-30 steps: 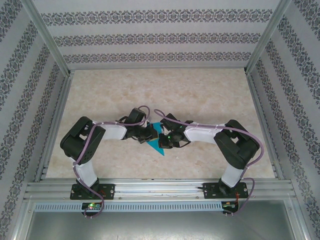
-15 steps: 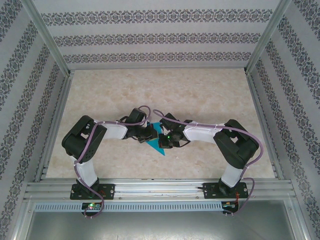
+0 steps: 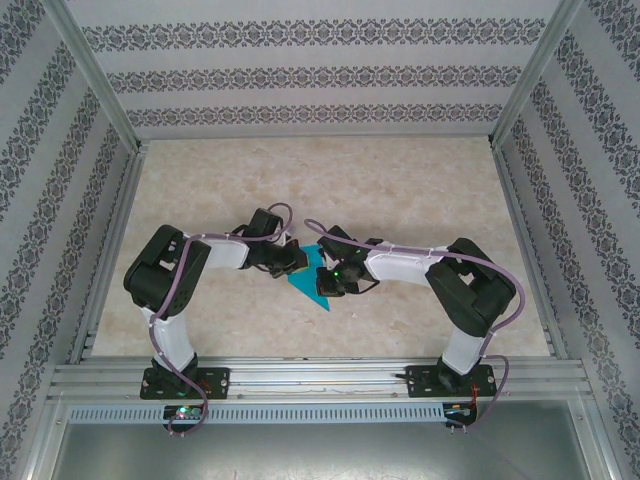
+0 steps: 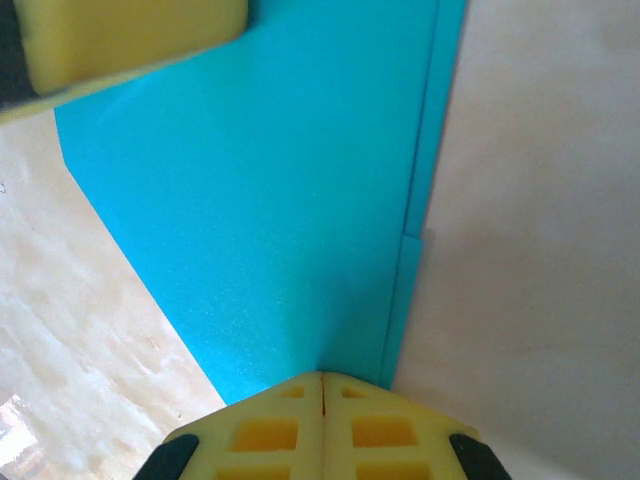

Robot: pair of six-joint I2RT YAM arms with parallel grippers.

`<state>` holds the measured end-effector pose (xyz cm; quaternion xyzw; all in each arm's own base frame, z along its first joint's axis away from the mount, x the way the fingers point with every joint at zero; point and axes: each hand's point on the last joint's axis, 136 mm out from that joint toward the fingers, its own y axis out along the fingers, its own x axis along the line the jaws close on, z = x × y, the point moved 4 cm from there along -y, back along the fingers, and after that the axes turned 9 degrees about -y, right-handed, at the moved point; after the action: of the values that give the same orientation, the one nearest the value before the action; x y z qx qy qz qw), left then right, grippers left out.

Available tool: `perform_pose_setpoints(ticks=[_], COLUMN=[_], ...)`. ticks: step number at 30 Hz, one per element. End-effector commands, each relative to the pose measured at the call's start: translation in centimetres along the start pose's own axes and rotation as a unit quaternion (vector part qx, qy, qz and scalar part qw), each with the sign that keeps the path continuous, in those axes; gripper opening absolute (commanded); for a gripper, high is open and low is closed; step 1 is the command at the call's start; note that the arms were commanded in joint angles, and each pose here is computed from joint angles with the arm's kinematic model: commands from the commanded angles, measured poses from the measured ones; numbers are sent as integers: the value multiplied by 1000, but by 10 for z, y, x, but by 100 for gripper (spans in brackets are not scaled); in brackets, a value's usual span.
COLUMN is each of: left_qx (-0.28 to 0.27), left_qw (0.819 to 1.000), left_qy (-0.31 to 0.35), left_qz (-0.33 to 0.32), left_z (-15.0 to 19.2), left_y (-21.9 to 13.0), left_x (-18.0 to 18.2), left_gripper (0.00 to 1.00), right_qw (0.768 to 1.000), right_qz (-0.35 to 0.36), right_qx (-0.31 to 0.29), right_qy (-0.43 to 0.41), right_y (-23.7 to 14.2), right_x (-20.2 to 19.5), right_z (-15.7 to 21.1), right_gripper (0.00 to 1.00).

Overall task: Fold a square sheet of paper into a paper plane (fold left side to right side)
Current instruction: Fourth fold the wing at the center of the table.

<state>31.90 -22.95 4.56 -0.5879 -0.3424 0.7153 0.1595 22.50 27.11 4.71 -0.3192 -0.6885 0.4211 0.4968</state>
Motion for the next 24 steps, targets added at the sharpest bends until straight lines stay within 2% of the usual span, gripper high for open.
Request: perform_pose_setpoints(ticks=[1,13,24], left_qx=[-39,-52,-63], left_qw=[998,997,996], left_qy=[-3,10,5], left_qz=[-48,-60,-65], left_z=[-29,-72,-94], left_y=[-3,-12,-17], left_x=[23,19,27], left_gripper=[4,4,4], right_qw=[984,984,983], right_qz=[127,131,132], right_qx=[121,120,121], right_qy=[26,29,31], right_y=[17,16,16], right_x=[-55,-56,-56], right_z=[61,63,64], right_gripper=[0,0,0])
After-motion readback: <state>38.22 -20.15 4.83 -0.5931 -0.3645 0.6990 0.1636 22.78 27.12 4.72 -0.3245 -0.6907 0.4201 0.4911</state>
